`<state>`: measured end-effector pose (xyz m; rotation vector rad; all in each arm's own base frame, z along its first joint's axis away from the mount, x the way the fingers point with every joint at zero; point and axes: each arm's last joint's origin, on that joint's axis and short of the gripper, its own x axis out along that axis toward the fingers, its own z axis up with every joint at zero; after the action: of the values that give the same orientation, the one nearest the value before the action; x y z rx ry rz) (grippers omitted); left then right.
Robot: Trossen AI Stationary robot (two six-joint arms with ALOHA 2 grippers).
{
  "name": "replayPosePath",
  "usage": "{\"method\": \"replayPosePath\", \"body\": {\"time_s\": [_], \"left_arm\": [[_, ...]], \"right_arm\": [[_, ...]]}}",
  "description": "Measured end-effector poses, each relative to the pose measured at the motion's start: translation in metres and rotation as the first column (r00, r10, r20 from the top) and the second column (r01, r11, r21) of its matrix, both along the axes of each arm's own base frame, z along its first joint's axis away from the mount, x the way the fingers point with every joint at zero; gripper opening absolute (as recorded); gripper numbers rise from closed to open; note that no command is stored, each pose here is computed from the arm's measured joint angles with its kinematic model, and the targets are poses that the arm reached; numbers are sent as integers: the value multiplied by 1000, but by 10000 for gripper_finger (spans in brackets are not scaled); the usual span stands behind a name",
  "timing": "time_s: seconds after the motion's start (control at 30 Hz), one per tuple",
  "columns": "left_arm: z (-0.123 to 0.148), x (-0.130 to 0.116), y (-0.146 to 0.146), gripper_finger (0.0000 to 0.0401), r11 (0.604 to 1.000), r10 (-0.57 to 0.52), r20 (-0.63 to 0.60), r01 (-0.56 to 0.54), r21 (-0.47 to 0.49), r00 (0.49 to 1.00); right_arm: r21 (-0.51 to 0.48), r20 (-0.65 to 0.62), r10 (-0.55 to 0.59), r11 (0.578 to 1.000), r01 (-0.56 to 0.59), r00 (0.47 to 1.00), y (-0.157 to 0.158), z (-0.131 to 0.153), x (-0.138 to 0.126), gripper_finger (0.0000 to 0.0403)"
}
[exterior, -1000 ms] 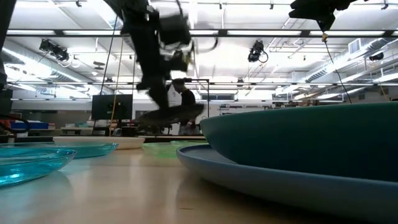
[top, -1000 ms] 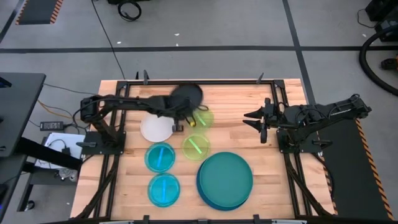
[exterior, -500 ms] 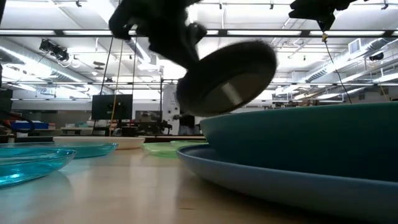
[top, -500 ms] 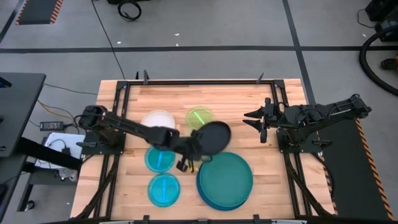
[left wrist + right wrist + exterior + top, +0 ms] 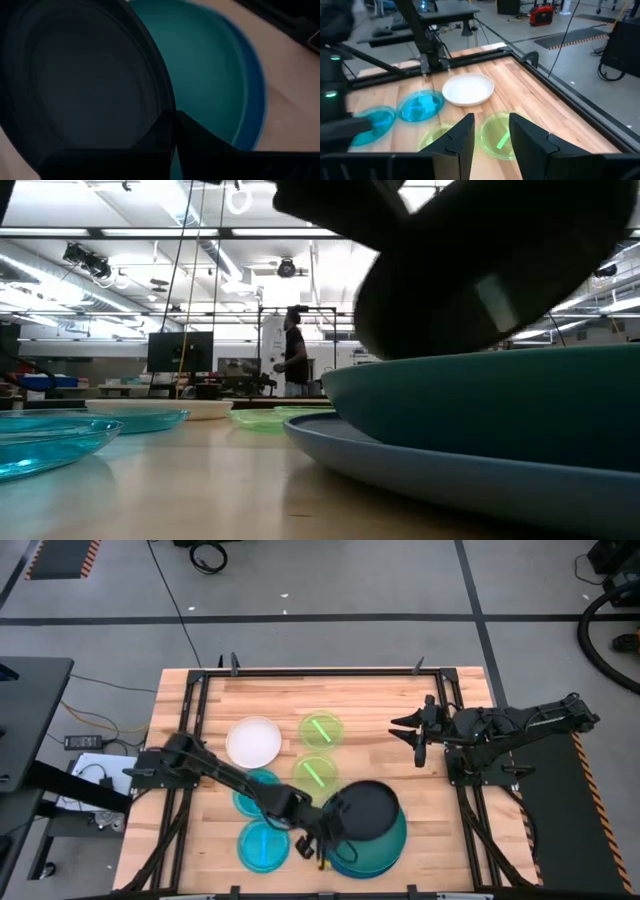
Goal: Stack plastic plates
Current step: Stack the black plate on top of the green plate
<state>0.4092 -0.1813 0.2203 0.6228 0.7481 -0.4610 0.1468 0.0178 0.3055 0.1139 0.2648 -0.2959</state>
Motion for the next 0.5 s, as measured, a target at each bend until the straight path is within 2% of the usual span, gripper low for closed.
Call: {"method": "replayPosePath", "body": {"time_s": [0.23, 0.37, 0.5], "left_arm": [[-19, 5, -21, 30, 990, -91, -88, 100, 102, 992], [-24, 5, -20, 68, 987, -69, -98, 82, 138, 993], [-25, 5, -21, 115, 992, -39, -97, 50, 112, 995]], "right_arm": [[4, -11, 14, 1000, -13, 1000, 0, -1, 2, 132], [9, -12, 28, 1000, -28, 1000, 1, -1, 2, 132], [10, -10, 29, 1000, -29, 1000, 1, -1, 2, 132]]}}
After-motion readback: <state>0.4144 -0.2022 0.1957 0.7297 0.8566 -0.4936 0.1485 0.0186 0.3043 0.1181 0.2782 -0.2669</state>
